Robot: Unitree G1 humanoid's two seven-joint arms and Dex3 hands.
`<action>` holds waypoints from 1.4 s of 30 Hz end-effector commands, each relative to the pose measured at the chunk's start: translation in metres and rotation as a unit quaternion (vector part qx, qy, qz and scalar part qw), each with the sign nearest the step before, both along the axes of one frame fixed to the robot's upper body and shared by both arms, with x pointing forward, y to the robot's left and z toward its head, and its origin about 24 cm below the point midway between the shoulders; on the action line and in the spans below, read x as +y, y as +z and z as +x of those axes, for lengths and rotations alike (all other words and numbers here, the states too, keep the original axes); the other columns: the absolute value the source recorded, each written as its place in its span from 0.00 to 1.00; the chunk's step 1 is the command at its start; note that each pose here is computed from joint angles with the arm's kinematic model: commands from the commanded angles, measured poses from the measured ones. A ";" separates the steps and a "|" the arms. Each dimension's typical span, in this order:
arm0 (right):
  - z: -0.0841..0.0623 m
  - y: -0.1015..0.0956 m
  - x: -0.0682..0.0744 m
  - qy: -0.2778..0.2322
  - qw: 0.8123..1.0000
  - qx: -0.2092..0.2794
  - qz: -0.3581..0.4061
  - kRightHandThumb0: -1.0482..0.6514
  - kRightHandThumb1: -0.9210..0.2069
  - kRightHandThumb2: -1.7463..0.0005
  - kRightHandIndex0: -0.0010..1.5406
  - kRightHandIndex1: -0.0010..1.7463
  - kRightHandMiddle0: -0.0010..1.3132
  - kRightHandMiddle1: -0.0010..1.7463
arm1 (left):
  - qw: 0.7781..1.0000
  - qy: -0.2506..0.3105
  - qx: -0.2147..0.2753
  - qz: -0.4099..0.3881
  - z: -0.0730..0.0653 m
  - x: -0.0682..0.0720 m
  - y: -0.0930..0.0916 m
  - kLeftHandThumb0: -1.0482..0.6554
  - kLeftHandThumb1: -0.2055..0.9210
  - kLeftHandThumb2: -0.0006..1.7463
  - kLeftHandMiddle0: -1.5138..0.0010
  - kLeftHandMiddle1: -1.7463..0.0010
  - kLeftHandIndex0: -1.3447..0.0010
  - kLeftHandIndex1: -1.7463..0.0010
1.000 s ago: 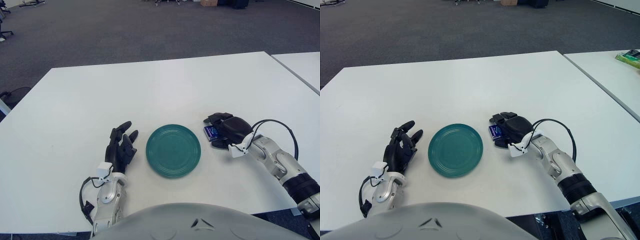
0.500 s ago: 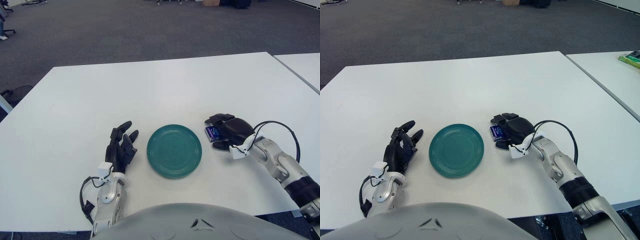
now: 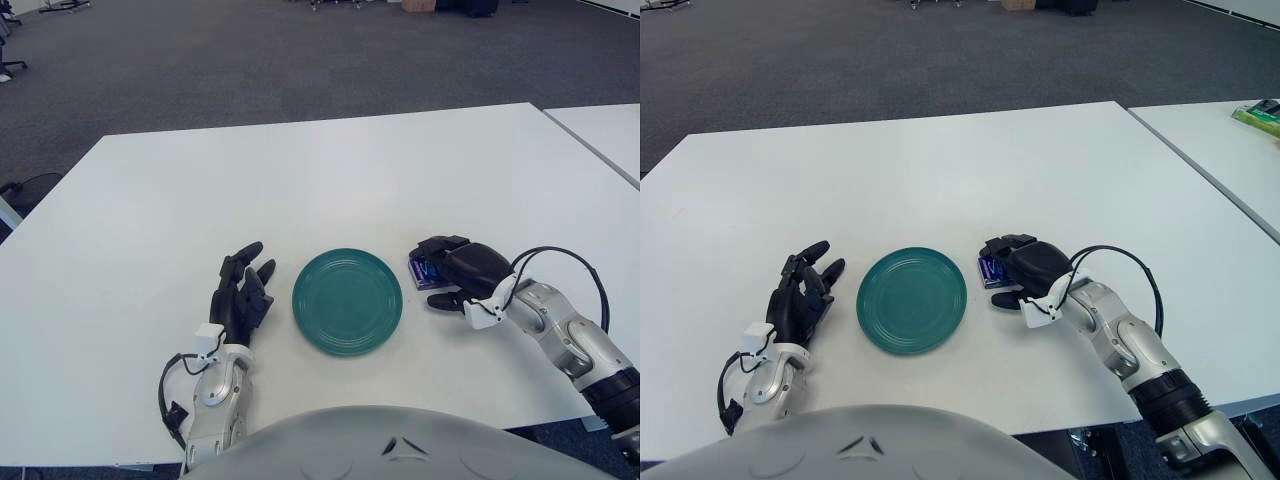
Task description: Put the gum into the plate.
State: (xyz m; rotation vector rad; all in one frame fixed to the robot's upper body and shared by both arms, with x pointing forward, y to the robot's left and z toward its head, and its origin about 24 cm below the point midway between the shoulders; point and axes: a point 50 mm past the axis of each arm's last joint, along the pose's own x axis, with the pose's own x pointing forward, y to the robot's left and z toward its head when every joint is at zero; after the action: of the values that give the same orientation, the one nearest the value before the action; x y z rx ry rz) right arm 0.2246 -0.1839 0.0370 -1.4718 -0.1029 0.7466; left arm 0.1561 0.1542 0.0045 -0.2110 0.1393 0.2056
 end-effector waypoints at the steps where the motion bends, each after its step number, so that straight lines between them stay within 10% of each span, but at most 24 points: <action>1: -0.001 -0.007 -0.002 -0.006 1.000 0.017 -0.003 0.05 0.00 0.52 0.33 0.03 0.00 0.47 | 1.000 -0.005 0.007 -0.004 0.001 -0.001 -0.002 0.16 1.00 0.53 0.68 0.78 0.86 0.42; 14: 0.002 -0.024 -0.005 0.001 1.000 0.013 -0.020 0.07 0.00 0.54 0.39 0.05 0.01 0.47 | 1.000 0.000 0.007 -0.002 0.000 0.000 -0.001 0.16 1.00 0.54 0.68 0.79 0.86 0.42; 18: 0.003 -0.028 -0.006 0.001 1.000 0.012 -0.024 0.09 0.00 0.55 0.22 0.52 0.02 0.48 | 1.000 0.001 0.007 -0.002 0.000 0.000 -0.001 0.16 1.00 0.54 0.68 0.79 0.85 0.41; 22: 0.005 -0.034 -0.008 0.000 0.999 0.011 -0.033 0.10 0.00 0.57 0.15 0.65 0.02 0.49 | 1.000 0.001 0.008 -0.001 0.000 0.000 -0.002 0.16 1.00 0.53 0.68 0.79 0.85 0.41; 42: 0.004 -0.070 -0.015 -0.038 0.997 -0.044 -0.055 0.13 0.00 0.56 0.36 0.15 0.05 0.48 | 1.000 0.010 0.000 0.000 0.000 0.002 -0.003 0.15 1.00 0.54 0.66 0.80 0.85 0.41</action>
State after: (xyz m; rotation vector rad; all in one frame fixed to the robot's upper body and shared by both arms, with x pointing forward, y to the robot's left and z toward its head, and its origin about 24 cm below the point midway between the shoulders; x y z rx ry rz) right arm 0.2495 -0.1903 0.0032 -1.5541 -0.2342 0.5357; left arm 0.1553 0.1552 0.0034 -0.2131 0.1322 0.2183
